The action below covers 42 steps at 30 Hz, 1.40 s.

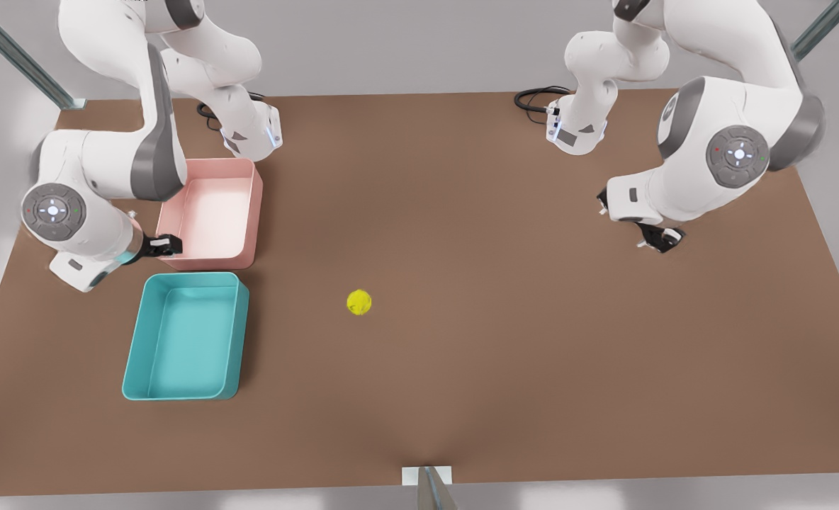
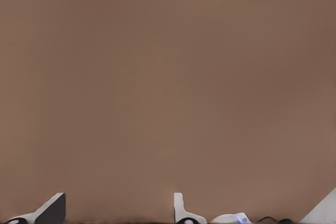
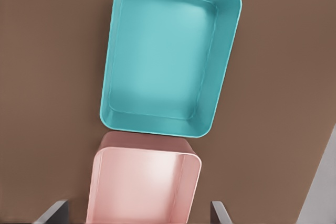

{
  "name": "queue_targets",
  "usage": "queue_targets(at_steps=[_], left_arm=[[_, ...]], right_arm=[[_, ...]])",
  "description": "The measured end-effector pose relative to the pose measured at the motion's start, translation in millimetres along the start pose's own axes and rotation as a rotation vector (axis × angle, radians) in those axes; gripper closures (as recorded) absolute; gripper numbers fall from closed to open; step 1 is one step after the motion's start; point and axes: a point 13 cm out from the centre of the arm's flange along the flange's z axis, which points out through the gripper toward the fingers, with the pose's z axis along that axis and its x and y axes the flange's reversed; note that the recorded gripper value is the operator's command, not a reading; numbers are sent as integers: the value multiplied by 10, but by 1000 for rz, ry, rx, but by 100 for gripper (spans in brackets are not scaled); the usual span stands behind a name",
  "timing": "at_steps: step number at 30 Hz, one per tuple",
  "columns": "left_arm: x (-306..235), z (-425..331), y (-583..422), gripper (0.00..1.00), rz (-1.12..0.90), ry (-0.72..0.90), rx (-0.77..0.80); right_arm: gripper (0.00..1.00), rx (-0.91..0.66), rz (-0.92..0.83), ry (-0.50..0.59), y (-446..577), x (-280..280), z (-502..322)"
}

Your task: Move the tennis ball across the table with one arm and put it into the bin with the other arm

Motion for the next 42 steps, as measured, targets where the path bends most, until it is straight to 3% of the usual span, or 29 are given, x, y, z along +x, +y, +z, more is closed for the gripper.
queue_targets(at_steps=[5,11,17,25,42], left_arm=[[83,321,-144,0,-195,38,16],[98,322,-97,0,-388,32,14],[78,373,-93,0,-517,42,16],[69,379,-105,0,-635,45,16],[51,408,-99,0,-768,51,21]], right_arm=[[0,-28,-134,36,1542,-417,410],[0,-140,-16,26,2628,-827,1098],[0,-222,181,-42,2778,-872,1850],[0,-315,406,-175,2501,-1465,2154],[0,-289,436,-191,2501,-1724,2912]])
